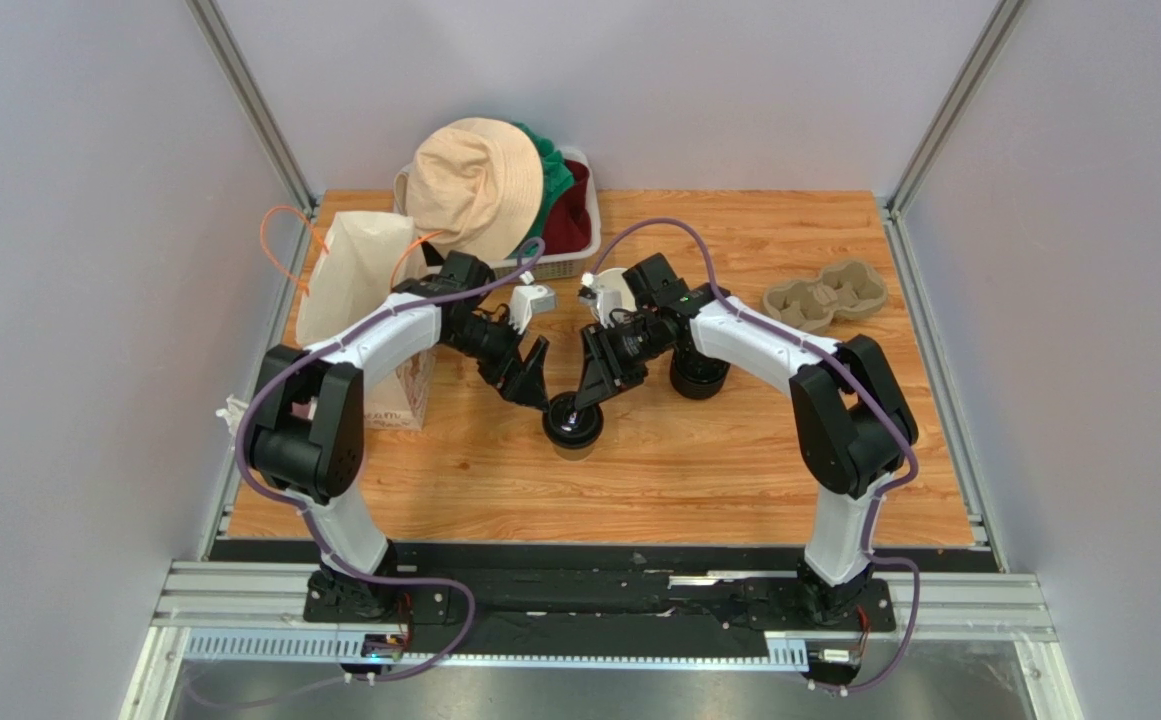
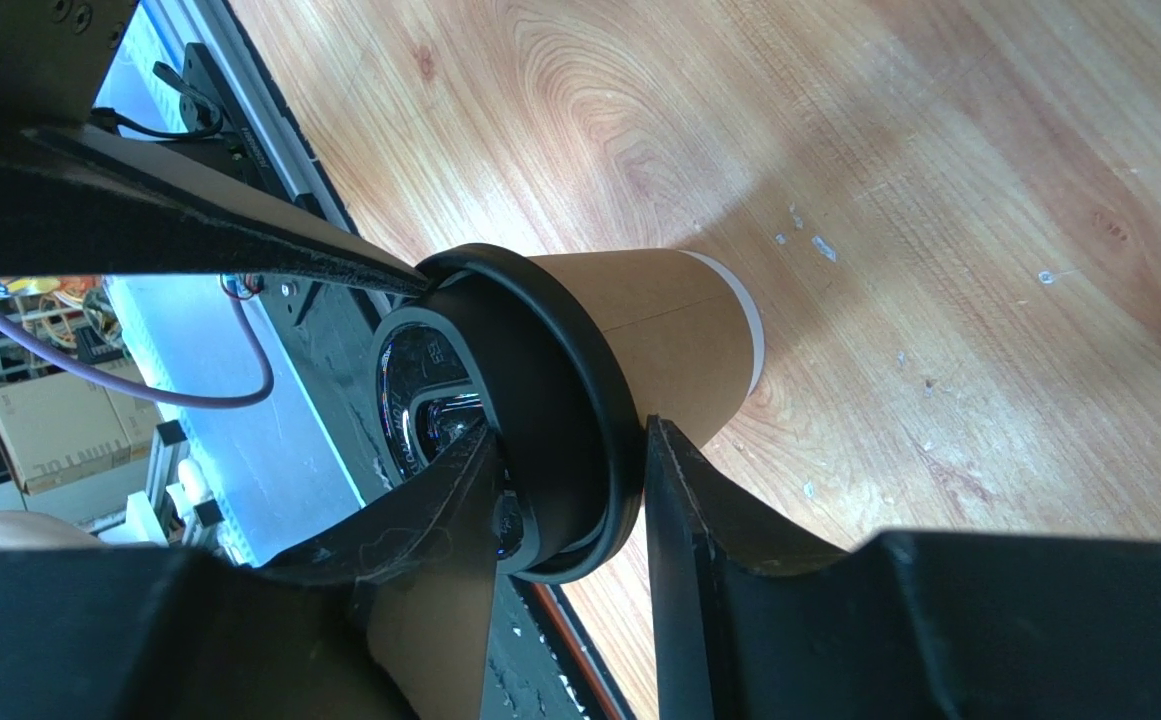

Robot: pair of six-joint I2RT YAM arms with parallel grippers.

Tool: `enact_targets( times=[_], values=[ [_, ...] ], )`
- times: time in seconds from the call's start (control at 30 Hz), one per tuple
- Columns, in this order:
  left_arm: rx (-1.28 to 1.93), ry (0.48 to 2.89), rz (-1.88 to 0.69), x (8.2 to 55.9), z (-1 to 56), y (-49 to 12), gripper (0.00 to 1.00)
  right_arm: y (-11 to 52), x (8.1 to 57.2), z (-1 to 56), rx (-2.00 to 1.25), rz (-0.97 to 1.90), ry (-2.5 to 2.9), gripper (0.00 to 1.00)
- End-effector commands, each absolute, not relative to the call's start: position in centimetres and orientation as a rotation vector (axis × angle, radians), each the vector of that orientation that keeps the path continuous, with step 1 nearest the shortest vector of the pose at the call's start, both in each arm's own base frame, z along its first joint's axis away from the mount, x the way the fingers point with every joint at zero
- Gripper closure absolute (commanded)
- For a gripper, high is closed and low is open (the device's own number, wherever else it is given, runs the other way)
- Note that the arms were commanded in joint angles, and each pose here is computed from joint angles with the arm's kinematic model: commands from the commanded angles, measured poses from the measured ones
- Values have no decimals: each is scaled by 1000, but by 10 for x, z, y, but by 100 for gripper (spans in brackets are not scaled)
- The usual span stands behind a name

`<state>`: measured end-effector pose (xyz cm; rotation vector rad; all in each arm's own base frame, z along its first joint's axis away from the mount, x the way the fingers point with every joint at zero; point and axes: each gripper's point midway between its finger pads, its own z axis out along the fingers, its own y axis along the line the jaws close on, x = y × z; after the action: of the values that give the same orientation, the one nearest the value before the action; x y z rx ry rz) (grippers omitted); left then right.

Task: Pack the takeout coffee

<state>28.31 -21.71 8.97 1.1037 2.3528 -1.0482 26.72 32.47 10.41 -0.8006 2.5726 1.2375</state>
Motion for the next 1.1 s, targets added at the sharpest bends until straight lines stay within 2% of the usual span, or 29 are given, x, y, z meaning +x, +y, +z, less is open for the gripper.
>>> enact_targets(
  times=[0.0, 0.33, 0.5, 0.6, 0.87, 1.07],
  values=[
    [1125, 2336, -1088, 284, 85, -222, 7, 324, 276, 96, -811, 1172, 2568, 65],
    [1141, 2442, -995, 276, 57, -207, 27, 327, 265, 82, -897, 993, 2577, 64],
    [1161, 2463, -929, 273, 47, -201, 27, 323, 266, 77, -913, 934, 2577, 64],
    [1166, 2409, -960, 274, 62, -206, 27, 320, 265, 76, -918, 920, 2575, 64],
    [1200, 2145, -1086, 277, 147, -225, 24, 316, 265, 72, -923, 893, 2580, 64],
    [1225, 2172, -1193, 253, 129, -224, 24, 319, 264, 73, -950, 917, 2570, 64]
  ],
)
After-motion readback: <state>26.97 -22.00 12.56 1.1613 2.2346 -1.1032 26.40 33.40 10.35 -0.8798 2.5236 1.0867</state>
